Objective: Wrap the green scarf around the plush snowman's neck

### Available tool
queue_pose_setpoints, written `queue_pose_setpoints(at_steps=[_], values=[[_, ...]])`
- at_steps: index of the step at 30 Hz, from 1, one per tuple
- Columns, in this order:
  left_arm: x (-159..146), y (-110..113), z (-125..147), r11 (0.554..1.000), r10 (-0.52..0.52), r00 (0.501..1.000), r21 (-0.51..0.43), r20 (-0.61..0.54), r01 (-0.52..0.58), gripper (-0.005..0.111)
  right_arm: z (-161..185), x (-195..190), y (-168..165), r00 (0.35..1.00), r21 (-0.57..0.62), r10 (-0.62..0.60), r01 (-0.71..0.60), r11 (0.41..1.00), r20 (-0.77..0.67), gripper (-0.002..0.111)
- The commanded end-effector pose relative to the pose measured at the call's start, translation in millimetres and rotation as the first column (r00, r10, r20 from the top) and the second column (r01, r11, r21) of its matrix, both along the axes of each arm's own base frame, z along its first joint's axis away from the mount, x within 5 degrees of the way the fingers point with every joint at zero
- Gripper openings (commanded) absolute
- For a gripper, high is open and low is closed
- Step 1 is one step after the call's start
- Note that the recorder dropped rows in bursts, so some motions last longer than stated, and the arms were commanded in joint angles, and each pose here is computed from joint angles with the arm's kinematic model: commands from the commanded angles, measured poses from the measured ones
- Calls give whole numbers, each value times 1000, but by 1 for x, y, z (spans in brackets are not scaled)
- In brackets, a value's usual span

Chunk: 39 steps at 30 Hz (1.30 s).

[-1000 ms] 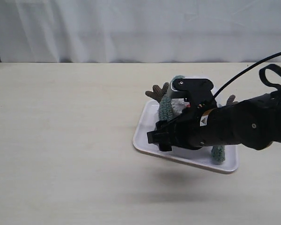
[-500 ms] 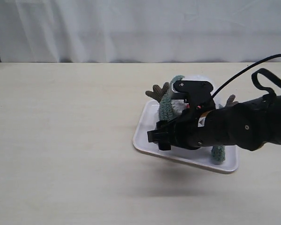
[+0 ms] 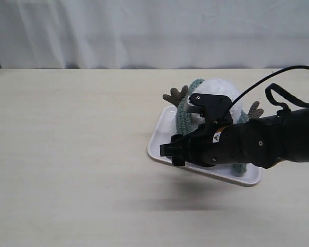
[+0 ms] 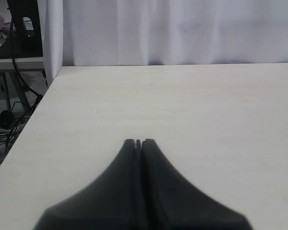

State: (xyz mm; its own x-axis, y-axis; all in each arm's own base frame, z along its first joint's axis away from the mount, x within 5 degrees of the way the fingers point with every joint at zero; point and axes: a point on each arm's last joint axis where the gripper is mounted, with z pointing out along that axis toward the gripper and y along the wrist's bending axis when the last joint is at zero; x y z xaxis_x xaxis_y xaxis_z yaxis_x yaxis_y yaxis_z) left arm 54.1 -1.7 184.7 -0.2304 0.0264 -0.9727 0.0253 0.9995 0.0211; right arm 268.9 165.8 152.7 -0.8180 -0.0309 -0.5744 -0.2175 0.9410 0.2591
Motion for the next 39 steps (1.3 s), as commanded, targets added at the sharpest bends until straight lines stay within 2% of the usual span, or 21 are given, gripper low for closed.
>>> queue_pose_setpoints(at_steps=[1,9,18,26,31,34,39], values=[[0,0,1,1000,-4,1000,-4,13,4,0,0,1,-1,1000,9,-11,11,1000,8,67],[0,0,1,1000,-4,1000,-4,13,4,0,1,4,1,998,44,-44,43,998,38,64],[0,0,1,1000,-4,1000,-4,13,4,0,-19,7,2,999,15,-50,50,999,0,64],[0,0,1,1000,-4,1000,-4,13,4,0,-17,11,3,997,34,-60,58,998,51,46],[0,0,1,1000,-4,1000,-4,13,4,0,-16,12,3,996,39,-62,60,997,64,44],[0,0,1,1000,-4,1000,-4,13,4,0,-16,12,3,996,38,-62,60,997,62,34],[0,0,1,1000,-4,1000,-4,13,4,0,-19,9,2,998,25,-56,55,998,30,5]])
